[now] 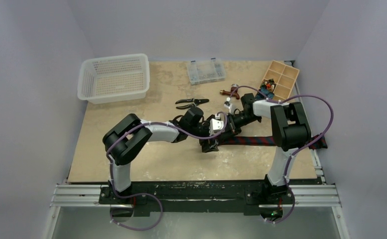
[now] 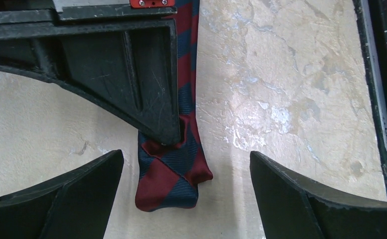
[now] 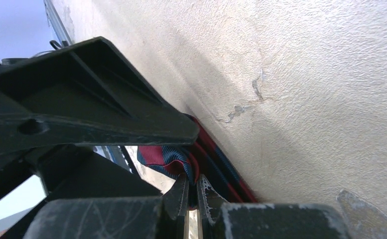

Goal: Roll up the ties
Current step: Roll the tie at the center of the board.

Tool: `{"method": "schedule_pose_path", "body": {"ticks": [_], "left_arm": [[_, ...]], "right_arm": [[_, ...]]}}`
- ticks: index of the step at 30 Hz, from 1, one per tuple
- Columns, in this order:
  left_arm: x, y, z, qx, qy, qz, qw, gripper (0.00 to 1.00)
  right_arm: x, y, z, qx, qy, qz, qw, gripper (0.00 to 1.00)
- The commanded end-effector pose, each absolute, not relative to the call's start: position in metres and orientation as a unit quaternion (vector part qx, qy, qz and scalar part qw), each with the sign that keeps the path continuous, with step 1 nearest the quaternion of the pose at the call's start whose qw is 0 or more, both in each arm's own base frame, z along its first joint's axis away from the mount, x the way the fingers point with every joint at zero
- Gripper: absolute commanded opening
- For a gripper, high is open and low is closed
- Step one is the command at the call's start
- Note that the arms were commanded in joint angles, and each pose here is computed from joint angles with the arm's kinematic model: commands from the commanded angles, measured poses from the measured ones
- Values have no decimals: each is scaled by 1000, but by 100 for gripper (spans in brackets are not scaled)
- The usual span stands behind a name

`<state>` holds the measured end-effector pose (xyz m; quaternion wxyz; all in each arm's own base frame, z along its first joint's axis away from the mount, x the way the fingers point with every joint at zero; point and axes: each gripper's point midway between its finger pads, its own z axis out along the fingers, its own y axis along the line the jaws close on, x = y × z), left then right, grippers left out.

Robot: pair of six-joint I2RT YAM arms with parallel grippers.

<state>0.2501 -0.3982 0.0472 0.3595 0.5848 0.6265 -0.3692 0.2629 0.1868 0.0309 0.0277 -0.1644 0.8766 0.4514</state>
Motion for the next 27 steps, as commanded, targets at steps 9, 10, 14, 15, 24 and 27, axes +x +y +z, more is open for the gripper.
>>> {"method": "schedule_pose_path", "body": {"ticks": [9,10,14,15,24,27], "left_arm": [[277,-391,15,603,653,-265,374,68],[278,-389,14,602,656,-260,374,62],[271,-386,16,609,649,-269,370,45],[269,-386,16,610,648,-272,367,42],[260,-383,17,624,637,-279,356,28],[256,-380,18,627,635,-282,352,28]], "right_arm": [[266,196,64,-184,851,488,53,1],[265,195,64,-185,852,488,51,2],[263,191,59,-188,857,478,43,12],[263,190,58,-189,859,474,44,13],[275,189,59,-175,871,456,54,15],[280,186,55,-174,879,440,59,2]]}}
